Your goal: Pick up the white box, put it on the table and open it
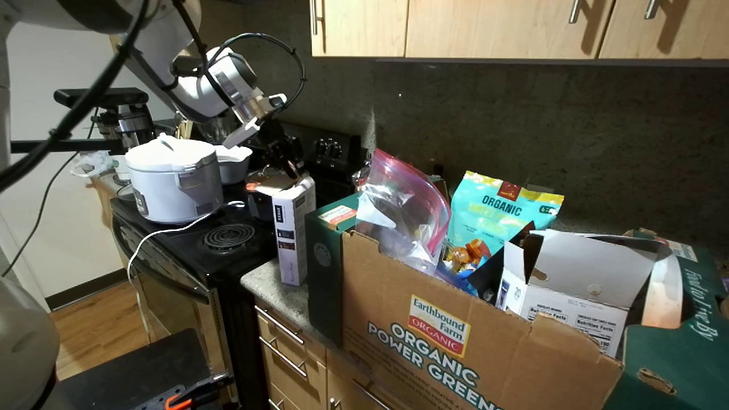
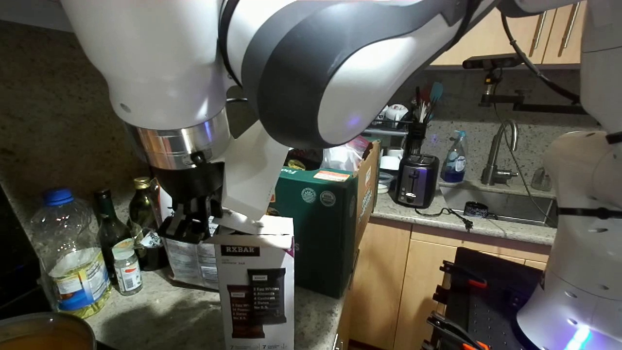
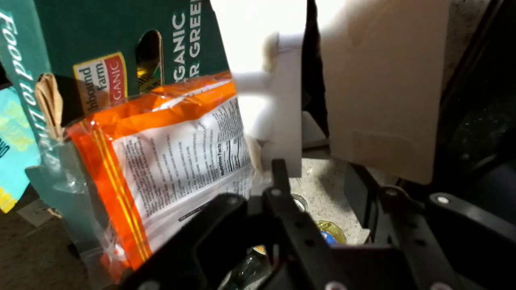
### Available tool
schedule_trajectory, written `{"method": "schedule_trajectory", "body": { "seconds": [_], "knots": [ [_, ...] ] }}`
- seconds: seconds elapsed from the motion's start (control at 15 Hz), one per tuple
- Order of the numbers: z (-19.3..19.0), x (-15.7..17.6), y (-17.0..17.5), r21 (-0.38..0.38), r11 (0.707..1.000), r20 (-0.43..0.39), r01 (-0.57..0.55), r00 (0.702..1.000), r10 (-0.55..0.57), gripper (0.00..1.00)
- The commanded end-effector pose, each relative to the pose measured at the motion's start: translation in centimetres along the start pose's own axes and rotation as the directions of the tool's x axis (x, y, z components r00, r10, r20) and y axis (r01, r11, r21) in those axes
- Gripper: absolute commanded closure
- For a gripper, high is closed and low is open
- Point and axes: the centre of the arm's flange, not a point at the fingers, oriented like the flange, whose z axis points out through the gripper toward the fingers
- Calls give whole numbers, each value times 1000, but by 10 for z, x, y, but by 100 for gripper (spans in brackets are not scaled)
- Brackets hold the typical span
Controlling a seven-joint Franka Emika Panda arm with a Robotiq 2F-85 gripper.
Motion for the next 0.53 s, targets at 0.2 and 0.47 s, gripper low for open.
{"method": "schedule_trajectory", "body": {
  "seconds": [0.2,0.47],
  "knots": [
    [-8,9,-4,-14,1000,-43,4,999,-4,53],
    [-6,11,5,-37,999,-49,-19,999,17,54]
  ]
}}
